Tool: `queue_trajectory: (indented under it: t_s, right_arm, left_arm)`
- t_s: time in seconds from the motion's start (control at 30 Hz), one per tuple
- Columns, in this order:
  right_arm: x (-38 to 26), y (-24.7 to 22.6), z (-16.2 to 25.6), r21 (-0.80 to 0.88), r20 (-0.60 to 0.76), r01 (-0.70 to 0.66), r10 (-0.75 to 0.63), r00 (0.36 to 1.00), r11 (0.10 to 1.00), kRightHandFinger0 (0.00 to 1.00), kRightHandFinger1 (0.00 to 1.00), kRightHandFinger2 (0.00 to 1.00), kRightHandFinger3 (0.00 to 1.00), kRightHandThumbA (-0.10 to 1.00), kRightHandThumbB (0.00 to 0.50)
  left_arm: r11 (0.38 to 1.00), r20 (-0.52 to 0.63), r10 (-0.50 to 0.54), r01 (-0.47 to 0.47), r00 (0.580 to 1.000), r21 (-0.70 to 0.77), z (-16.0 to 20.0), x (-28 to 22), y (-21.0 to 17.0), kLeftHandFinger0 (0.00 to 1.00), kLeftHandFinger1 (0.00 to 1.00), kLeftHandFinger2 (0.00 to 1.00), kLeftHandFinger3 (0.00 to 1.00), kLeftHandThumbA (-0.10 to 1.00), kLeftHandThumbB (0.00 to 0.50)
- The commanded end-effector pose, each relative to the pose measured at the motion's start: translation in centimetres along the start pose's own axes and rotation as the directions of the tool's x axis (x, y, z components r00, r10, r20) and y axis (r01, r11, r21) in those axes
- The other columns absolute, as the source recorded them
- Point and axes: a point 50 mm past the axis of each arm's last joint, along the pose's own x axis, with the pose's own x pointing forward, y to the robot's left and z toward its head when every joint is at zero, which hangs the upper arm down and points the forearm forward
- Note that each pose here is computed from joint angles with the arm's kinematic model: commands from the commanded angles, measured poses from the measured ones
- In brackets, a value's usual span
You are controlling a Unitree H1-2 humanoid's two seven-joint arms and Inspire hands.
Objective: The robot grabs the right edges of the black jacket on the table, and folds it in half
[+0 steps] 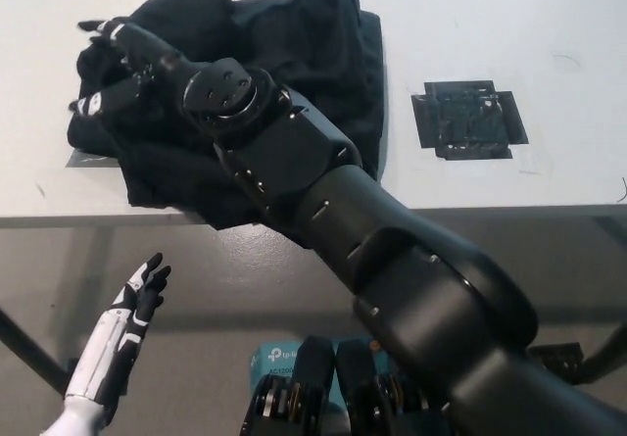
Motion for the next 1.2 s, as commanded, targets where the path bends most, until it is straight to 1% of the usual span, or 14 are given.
queue_trajectory:
  t_s: [0.0, 0.07, 0.1, 0.2, 0.3, 0.4, 0.43, 0.57, 0.63, 0.67, 0.8, 0.9, 1.0, 1.17]
  right_arm:
    - [-1.0, -0.4, 8.2, -0.163, 0.033, -0.242, 0.25, 0.968, 0.956, 1.0, 1.0, 1.0, 1.0, 0.73, 0.459]
    - [-1.3, -0.6, 9.6, -0.285, 0.014, -0.264, 0.279, 0.96, 0.921, 1.0, 1.0, 1.0, 1.0, 0.85, 0.492]
    - [-1.6, -0.8, 10.5, -0.284, 0.025, -0.261, 0.279, 0.96, 0.923, 1.0, 1.0, 1.0, 1.0, 0.9, 0.474]
    - [-2.5, -1.6, 12.3, -0.275, 0.072, -0.271, 0.3, 0.951, 0.923, 1.0, 1.0, 1.0, 1.0, 1.0, 0.5]
    - [-4.4, -3.4, 15.7, -0.2, 0.118, -0.271, 0.298, 0.947, 0.941, 1.0, 1.0, 1.0, 1.0, 1.0, 0.5]
    - [-7.0, -5.2, 19.7, -0.235, 0.197, -0.254, 0.302, 0.933, 0.938, 1.0, 1.0, 1.0, 1.0, 1.0, 0.499]
    - [-7.8, -5.4, 20.6, -0.227, 0.243, -0.244, 0.298, 0.923, 0.943, 1.0, 1.0, 1.0, 1.0, 1.0, 0.463]
    - [-11.0, -6.8, 24.3, -0.159, 0.439, -0.241, 0.287, 0.851, 0.957, 1.0, 1.0, 1.0, 1.0, 1.0, 0.476]
    - [-13.6, -8.2, 26.3, -0.115, 0.56, -0.31, 0.319, 0.764, 0.944, 1.0, 1.0, 1.0, 1.0, 1.0, 0.478]
    - [-14.3, -8.6, 26.8, -0.102, 0.59, -0.314, 0.312, 0.745, 0.944, 1.0, 1.0, 1.0, 1.0, 1.0, 0.499]
    - [-16.8, -10.1, 27.7, -0.09, 0.666, -0.362, 0.326, 0.671, 0.928, 1.0, 1.0, 1.0, 1.0, 1.0, 0.5]
    - [-17.1, -10.5, 27.2, -0.104, 0.656, -0.356, 0.333, 0.677, 0.929, 1.0, 1.0, 1.0, 1.0, 1.0, 0.464]
    - [-16.5, -10.4, 26.7, -0.121, 0.611, -0.33, 0.333, 0.718, 0.936, 1.0, 1.0, 1.0, 1.0, 1.0, 0.489]
    - [-15.8, -9.2, 25.6, -0.237, 0.516, -0.272, 0.358, 0.778, 0.933, 1.0, 1.0, 1.0, 1.0, 1.0, 0.456]
  left_arm:
    - [0.997, 0.045, -0.03, 0.027, 0.999, 0.065, 1.1, 0.4, 0.3, 1.0, 1.0, 1.0, 1.0, 1.0, 0.0]
    - [0.999, 0.039, -0.019, 0.017, 0.999, 0.043, 1.1, 0.3, 0.3, 1.0, 1.0, 1.0, 1.0, 1.0, 0.01]
    - [0.999, 0.038, -0.02, 0.018, 0.999, 0.045, 1.2, 0.3, 0.3, 1.0, 1.0, 1.0, 1.0, 1.0, 0.023]
    - [0.999, 0.039, -0.024, 0.023, 0.999, 0.042, 1.3, 0.6, 0.1, 1.0, 1.0, 1.0, 1.0, 1.0, 0.016]
    - [0.998, 0.046, -0.033, 0.031, 0.998, 0.046, 1.0, 0.7, 0.1, 1.0, 1.0, 1.0, 1.0, 1.0, 0.031]
    - [0.998, 0.051, -0.051, 0.05, 0.997, 0.023, 0.7, 1.1, -0.2, 1.0, 1.0, 1.0, 1.0, 1.0, 0.019]
    - [0.998, 0.058, -0.057, 0.056, 0.997, 0.03, 0.7, 1.1, -0.2, 1.0, 1.0, 1.0, 1.0, 1.0, 0.004]
    - [0.998, 0.055, -0.059, 0.059, 0.997, 0.011, 1.0, 1.7, -0.1, 1.0, 1.0, 1.0, 1.0, 0.93, 0.0]
    - [0.998, 0.052, -0.066, 0.067, 0.996, -0.01, 0.8, 2.0, -0.3, 1.0, 1.0, 1.0, 1.0, 0.92, 0.022]
    - [0.997, 0.051, -0.076, 0.076, 0.996, -0.01, 0.8, 2.1, -0.3, 1.0, 1.0, 1.0, 1.0, 0.92, 0.014]
    - [0.996, 0.053, -0.085, 0.084, 0.995, 0.023, 0.8, 2.1, -0.2, 1.0, 1.0, 1.0, 1.0, 0.93, 0.001]
    - [0.996, 0.047, -0.091, 0.09, 0.995, 0.01, 0.7, 2.0, -0.3, 1.0, 1.0, 1.0, 1.0, 0.92, 0.001]
    - [0.996, 0.043, -0.09, 0.09, 0.995, 0.004, 0.6, 2.0, -0.4, 1.0, 1.0, 1.0, 1.0, 0.91, 0.012]
    - [0.997, 0.044, -0.069, 0.07, 0.997, -0.022, 0.8, 2.0, -0.8, 1.0, 1.0, 1.0, 1.0, 0.88, 0.005]
